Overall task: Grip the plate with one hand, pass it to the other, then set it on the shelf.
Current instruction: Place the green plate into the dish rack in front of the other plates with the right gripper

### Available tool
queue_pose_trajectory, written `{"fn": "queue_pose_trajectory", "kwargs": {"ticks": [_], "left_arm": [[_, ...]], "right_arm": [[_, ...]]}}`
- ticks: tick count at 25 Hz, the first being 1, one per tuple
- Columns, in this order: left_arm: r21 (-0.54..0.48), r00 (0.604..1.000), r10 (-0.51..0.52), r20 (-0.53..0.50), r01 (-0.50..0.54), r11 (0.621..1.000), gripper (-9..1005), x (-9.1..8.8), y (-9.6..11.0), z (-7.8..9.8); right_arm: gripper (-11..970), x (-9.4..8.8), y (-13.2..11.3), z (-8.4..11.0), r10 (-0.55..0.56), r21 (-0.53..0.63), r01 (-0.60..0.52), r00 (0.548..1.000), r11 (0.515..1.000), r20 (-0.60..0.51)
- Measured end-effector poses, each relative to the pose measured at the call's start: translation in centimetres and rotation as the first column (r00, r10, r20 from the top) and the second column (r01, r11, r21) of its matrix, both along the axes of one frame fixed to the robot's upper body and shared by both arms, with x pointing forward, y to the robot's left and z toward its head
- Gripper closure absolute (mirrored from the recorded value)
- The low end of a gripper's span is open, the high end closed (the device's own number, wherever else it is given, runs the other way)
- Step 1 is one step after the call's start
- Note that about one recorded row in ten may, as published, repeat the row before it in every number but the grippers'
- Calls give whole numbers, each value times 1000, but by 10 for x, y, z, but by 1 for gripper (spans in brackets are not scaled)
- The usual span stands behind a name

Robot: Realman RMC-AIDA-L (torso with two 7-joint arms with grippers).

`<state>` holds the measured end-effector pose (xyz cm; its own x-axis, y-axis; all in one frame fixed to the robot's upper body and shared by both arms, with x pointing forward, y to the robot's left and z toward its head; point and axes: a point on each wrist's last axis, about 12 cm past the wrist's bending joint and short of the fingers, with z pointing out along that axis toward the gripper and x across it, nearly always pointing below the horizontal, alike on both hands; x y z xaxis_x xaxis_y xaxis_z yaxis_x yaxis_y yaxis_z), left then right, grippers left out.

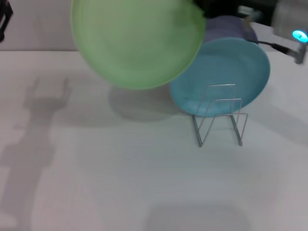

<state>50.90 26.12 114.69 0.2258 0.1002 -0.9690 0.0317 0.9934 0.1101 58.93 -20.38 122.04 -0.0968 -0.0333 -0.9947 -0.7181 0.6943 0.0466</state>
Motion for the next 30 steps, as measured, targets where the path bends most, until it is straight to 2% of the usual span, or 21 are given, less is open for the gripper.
{"fn": "queue_pose_trajectory", "kwargs": {"ticks": [1,3,5,6,7,8,10,13,15,16,17,25,30], "left_arm": [[0,1000,0,0,0,1000,206,0,0,0],[-14,1000,-1,0,1,1000,206,0,0,-6],[-51,1000,2,-3,-2,999,207,-4,5,-27],[-62,1000,2,-5,-2,998,207,-6,6,-33],[-62,1000,2,-5,-2,998,208,-6,6,-33],[-65,1000,2,-7,-2,998,208,-6,7,-37],[-61,999,4,-43,-6,998,208,-9,11,-55],[-72,998,4,-63,-8,997,208,-10,12,-61],[-100,997,-1,-82,-7,995,208,-11,14,-67],[-100,997,-1,-82,-7,995,208,-11,14,-67],[-116,996,-6,-93,-5,993,208,-12,15,-70],[-123,992,-15,-122,0,992,208,-12,15,-77],[-117,989,-23,-144,6,993,208,-13,14,-83]], "right_arm": [[922,0,0,0,0,0,0,1000,1000,0],[922,-8,-14,-12,4,53,-8,996,999,86],[922,-19,-40,-33,-24,108,2,979,994,202],[922,-19,-40,-33,-24,108,2,979,994,202],[922,-26,-53,-45,-35,107,6,963,994,267],[922,-26,-53,-45,-35,107,6,963,994,267],[922,-39,-70,-65,-54,97,18,925,995,377],[922,-46,-79,-73,-64,94,26,901,995,429],[923,-58,-87,-82,-61,65,32,860,997,507],[923,-58,-87,-82,-61,65,32,860,997,507],[923,-66,-90,-87,-56,43,40,831,998,553],[923,-82,-102,-101,-82,-7,109,784,994,616],[923,-86,-111,-103,-104,-24,155,764,988,637]]}}
